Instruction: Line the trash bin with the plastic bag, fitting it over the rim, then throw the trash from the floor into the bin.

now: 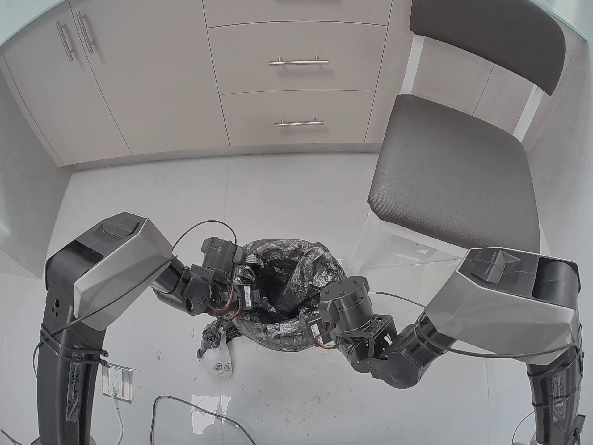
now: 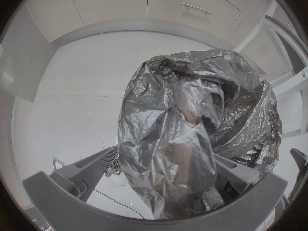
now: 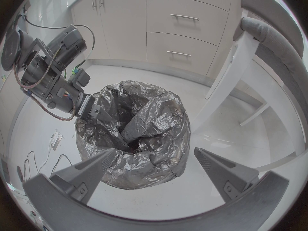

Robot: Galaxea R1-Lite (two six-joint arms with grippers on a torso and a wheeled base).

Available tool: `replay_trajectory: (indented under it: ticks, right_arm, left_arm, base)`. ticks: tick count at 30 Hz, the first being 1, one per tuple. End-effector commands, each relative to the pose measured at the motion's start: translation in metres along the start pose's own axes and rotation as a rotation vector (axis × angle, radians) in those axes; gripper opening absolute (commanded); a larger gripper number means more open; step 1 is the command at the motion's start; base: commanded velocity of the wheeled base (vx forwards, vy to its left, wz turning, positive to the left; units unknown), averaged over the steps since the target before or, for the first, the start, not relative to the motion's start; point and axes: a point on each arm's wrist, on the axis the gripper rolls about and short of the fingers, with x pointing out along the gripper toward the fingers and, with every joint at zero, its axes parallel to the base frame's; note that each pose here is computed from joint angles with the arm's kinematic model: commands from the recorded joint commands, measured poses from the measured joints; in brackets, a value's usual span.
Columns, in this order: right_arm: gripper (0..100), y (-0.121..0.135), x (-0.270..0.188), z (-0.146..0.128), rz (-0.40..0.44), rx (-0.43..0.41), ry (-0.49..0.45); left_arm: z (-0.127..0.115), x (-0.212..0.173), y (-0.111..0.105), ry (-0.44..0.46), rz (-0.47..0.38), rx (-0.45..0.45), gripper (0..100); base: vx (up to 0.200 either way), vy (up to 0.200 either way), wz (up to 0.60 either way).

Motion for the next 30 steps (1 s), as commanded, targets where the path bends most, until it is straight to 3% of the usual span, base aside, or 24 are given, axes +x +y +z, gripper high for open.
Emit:
replay_trajectory:
  ticks: [1,22,30]
  right_arm:
    - [100,0.008,0.012,-0.012,0.002,-0.015,0.021]
    - [100,-0.001,0.018,-0.039,-0.022,-0.016,0.087]
    - [100,-0.002,0.004,-0.007,-0.004,0.041,-0.023]
  left_arm:
    - [-0.002,0.002,0.001,0.006,0.003,0.000,100]
    - [0.017,-0.026,-0.003,-0.050,-0.026,-0.031,100]
    - [0.027,-0.057,0.003,-0.082,-0.035,-0.048,100]
  base:
    - [0.000,0.000,0.00]
    - [0.000,0.000,0.00]
    - [0.000,0.000,0.00]
